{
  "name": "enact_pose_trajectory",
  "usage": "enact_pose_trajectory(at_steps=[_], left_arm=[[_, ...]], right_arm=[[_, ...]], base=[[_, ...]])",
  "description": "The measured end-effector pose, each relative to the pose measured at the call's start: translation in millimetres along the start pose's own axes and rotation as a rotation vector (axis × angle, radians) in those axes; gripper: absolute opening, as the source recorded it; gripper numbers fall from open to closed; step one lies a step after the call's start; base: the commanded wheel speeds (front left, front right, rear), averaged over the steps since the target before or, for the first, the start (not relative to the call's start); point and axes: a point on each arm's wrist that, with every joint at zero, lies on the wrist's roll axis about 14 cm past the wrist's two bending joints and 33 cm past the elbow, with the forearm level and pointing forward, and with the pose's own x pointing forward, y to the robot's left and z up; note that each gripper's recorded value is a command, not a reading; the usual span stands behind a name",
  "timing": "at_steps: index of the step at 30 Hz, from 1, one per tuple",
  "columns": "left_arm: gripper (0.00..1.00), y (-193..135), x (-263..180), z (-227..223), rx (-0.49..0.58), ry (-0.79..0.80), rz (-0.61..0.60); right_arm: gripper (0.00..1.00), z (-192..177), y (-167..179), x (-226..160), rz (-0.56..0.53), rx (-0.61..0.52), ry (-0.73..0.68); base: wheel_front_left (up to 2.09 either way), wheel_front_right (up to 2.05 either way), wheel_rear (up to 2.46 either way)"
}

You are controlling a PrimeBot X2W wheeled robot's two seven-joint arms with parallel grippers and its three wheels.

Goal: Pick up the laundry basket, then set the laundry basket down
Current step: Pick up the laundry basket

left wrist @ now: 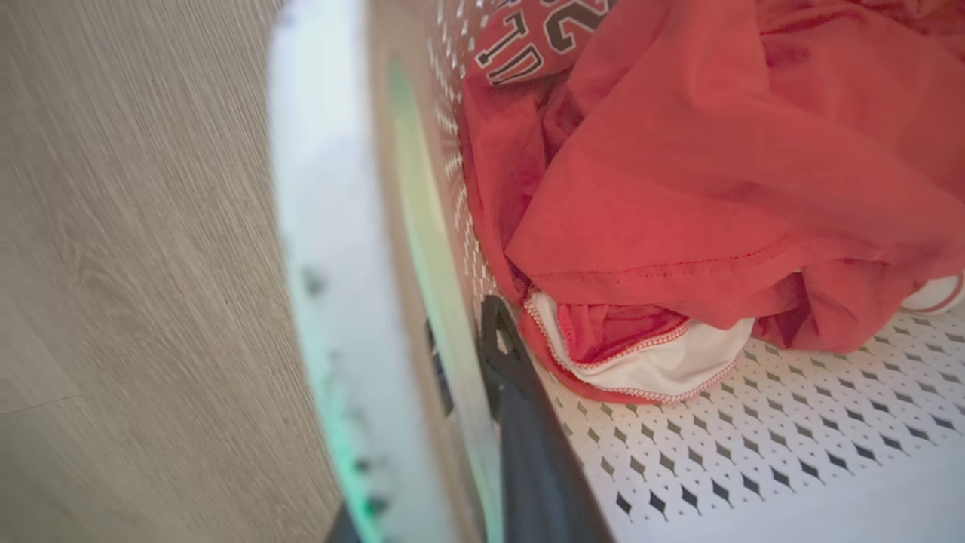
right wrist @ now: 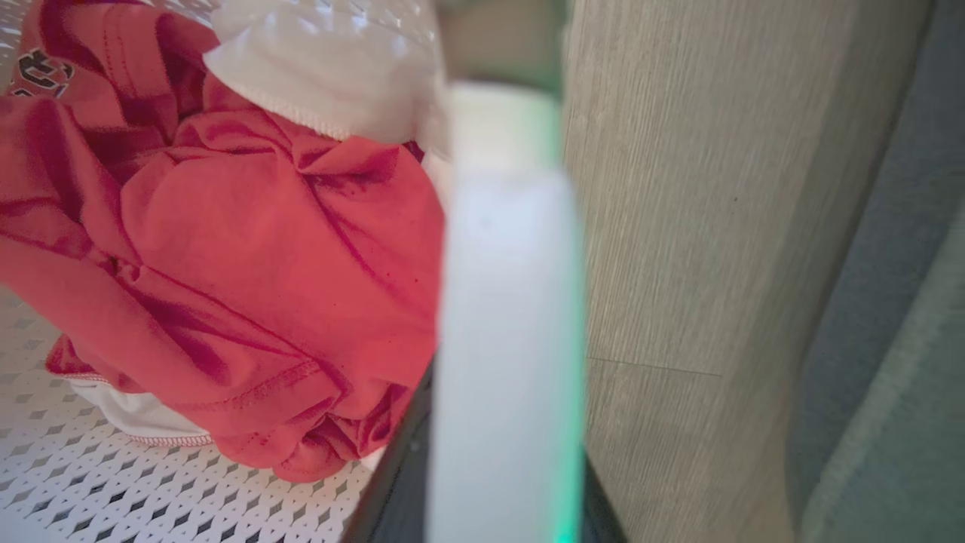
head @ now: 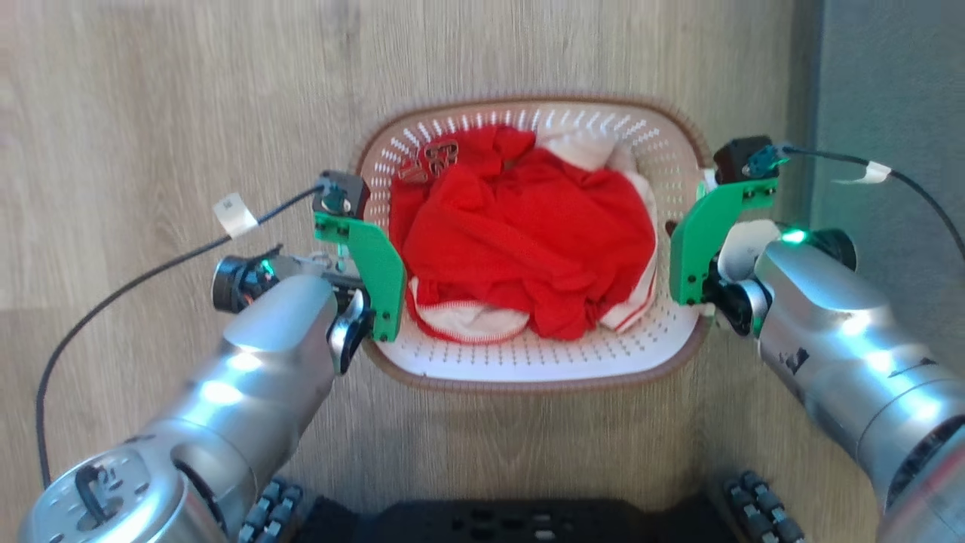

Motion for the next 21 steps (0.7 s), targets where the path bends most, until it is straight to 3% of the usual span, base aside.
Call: enact_pose_trajectory(at_steps=[8,21], left_arm=[[0.0,-3.7,-33.3,9.3,0.053,-0.012,0.013],[0.0,-15.0,-88.8,-0.5,0.113,-0.012,0.025]], right_arm=[[0.0,13.1,14.9,-33.7,-0.001,-0.024,0.008],[0.0,-0.1,47.3,-91.6,-0.002,-0.045,0.029]], base=[[0.0,0.0,0.0],[0.0,0.0,0.0]])
